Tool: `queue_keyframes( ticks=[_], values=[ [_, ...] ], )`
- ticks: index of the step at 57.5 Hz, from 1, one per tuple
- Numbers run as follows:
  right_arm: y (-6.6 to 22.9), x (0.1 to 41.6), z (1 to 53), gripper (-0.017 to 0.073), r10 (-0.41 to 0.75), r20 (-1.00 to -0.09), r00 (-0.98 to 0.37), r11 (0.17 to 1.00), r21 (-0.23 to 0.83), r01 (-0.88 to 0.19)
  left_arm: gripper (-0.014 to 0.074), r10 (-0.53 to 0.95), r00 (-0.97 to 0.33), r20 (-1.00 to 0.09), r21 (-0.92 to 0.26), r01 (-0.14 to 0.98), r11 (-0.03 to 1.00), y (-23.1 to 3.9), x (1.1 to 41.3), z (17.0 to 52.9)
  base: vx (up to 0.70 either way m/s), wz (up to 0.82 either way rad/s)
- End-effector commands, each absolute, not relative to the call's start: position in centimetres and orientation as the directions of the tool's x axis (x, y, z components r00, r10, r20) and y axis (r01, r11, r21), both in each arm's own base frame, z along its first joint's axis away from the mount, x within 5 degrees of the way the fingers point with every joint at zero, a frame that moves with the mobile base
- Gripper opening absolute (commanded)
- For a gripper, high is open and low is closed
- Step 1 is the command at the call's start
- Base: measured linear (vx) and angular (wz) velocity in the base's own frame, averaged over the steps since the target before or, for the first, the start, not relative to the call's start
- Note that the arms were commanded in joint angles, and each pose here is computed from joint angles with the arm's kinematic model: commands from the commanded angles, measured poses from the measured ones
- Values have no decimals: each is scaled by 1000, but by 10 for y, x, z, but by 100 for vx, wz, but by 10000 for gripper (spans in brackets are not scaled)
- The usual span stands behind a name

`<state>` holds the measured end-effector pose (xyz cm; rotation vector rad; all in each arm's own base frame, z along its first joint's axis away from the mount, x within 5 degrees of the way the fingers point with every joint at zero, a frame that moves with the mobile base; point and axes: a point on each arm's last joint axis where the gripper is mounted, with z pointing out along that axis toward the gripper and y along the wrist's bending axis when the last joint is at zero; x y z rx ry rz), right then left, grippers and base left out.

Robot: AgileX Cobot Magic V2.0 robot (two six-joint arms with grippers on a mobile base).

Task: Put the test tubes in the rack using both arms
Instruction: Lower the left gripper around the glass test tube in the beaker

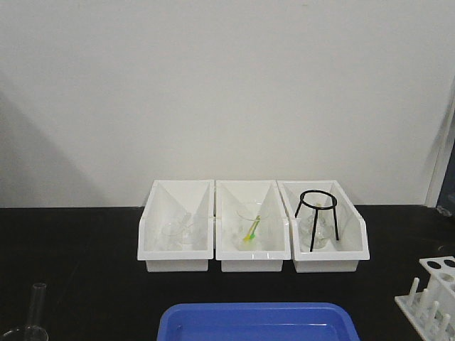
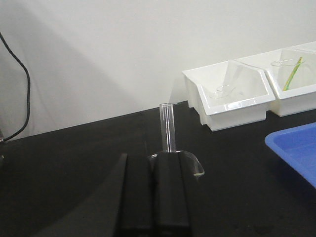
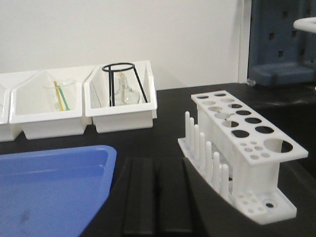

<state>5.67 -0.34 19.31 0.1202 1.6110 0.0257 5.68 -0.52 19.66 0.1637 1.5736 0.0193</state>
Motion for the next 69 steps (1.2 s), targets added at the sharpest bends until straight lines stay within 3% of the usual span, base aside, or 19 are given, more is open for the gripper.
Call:
queue_keyframes(
  ticks=[1, 17, 29, 42, 43, 61, 69],
  values=[
    [-3, 56, 204, -7, 73, -992, 106, 996, 78, 52, -20, 95, 123, -988, 105, 78, 991, -5, 56, 203, 0, 0],
    [-2, 45, 257, -7, 38, -939, 341, 998, 53, 34, -20, -162, 372, -914, -120, 135, 984, -4, 45, 248, 0, 0],
    [-2, 36, 344, -7, -39, -898, 438, 998, -14, 61, -20, -108, 357, -928, -70, 118, 991, -3, 29, 316, 0, 0],
    [-5, 76, 416, -7, -54, -937, 345, 997, -31, 72, -20, -60, 305, -951, -30, 102, 994, -6, 60, 386, 0, 0],
    [-7, 111, 428, -7, -54, -960, 274, 997, -36, 71, -20, -50, 201, -978, -31, 99, 995, -9, 98, 403, 0, 0],
    [-10, 160, 408, -6, -36, -995, 95, 997, -30, 65, -14, -38, 61, -997, -32, 95, 995, -13, 142, 395, 0, 0],
    [-11, 170, 401, 8, -33, -999, 41, 997, -30, 65, 39, -33, 24, -999, -30, 94, 995, -14, 145, 391, 0, 0]
  ],
)
